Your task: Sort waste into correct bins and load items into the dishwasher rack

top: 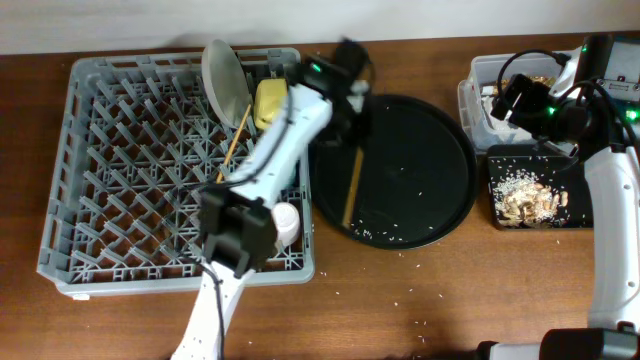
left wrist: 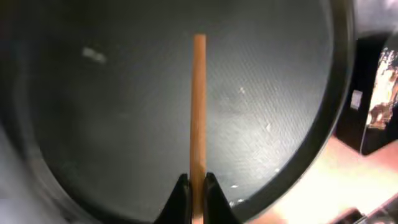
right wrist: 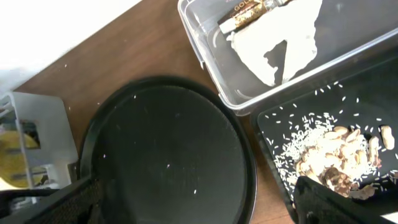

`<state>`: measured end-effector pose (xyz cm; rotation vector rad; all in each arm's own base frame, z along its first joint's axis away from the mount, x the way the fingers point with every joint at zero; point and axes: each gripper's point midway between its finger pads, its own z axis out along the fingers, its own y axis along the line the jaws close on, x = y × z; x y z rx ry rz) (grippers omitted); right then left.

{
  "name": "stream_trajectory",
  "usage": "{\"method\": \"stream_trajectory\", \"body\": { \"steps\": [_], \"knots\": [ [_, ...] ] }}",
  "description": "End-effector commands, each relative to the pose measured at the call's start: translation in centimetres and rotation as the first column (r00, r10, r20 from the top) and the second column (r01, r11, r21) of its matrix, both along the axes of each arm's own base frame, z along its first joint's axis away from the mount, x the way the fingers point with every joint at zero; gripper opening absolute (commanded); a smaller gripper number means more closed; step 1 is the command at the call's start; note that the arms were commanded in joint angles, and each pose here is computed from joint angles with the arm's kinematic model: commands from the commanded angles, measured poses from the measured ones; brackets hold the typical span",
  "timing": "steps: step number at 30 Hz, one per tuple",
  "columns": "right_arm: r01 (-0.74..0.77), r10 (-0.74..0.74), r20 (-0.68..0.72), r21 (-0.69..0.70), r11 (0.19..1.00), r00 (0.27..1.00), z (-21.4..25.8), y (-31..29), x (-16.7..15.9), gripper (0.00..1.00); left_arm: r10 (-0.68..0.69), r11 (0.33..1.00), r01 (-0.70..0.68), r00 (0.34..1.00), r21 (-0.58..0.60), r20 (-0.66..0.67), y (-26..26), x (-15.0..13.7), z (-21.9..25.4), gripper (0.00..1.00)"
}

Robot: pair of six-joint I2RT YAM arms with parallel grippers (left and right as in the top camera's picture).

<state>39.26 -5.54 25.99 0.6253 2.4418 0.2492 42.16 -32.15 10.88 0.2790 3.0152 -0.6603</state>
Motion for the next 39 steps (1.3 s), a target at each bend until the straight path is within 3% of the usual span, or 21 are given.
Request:
{"method": "stream_trajectory", "body": {
  "steps": [1,5,10,13,15,22,25,27,28,29,36,39],
  "knots": [
    [0.02,-0.02,-0.001,-0.008,1.0,1.0,0.0,-0.4,0.0,0.99,0.054,0.948,-0.148,0.946,0.281,0.319,11.1,4.3,8.9,0.01],
    [0.02,-0.02,-0.001,-0.008,1.0,1.0,0.0,-0.4,0.0,0.98,0.072,0.806,-0.232,0.951,0.545,0.299,19.9,4.3,8.3,0.01],
    [0.02,-0.02,-0.001,-0.008,1.0,1.0,0.0,-0.4,0.0,0.98,0.083,0.792,-0.215,0.965,0.571,0.249,21.2,4.5,6.0,0.01],
    [0.02,-0.02,-0.001,-0.008,1.0,1.0,0.0,-0.4,0.0,0.98,0.084,0.798,-0.216,0.964,0.562,0.252,20.9,4.9,5.3,0.43],
    [0.02,-0.02,-0.001,-0.008,1.0,1.0,0.0,-0.4,0.0,0.98,0.086,0.806,-0.224,0.96,0.548,0.266,20.7,5.3,5.4,0.52],
    [0.02,-0.02,-0.001,-0.008,1.0,1.0,0.0,-0.4,0.0,0.98,0.114,0.844,-0.231,0.959,0.484,0.26,20.6,5.1,6.4,0.53],
    [0.02,-0.02,-0.001,-0.008,1.0,1.0,0.0,-0.4,0.0,0.99,0.15,0.85,-0.289,0.934,0.44,0.324,22.1,4.9,9.9,0.53],
    [0.02,-0.02,-0.001,-0.008,1.0,1.0,0.0,-0.4,0.0,0.99,0.166,0.865,-0.342,0.886,0.367,0.434,22.3,4.4,14.9,0.52],
    [0.02,-0.02,-0.001,-0.008,1.0,1.0,0.0,-0.4,0.0,0.99,0.175,0.884,-0.354,0.856,0.306,0.486,21.8,4.4,17.1,0.59],
    [0.02,-0.02,-0.001,-0.008,1.0,1.0,0.0,-0.4,0.0,0.98,0.176,0.891,-0.352,0.85,0.287,0.497,21.6,4.0,17.9,0.99],
    [0.02,-0.02,-0.001,-0.008,1.0,1.0,0.0,-0.4,0.0,0.98,0.169,0.895,-0.344,0.849,0.282,0.501,21.1,3.9,18.1,0.99],
    [0.069,-0.07,-0.014,-0.082,0.994,0.997,-0.1,-2.0,-0.3,0.98,0.169,0.895,-0.344,0.849,0.282,0.501,21.1,3.9,18.1,0.99]
  ]
}}
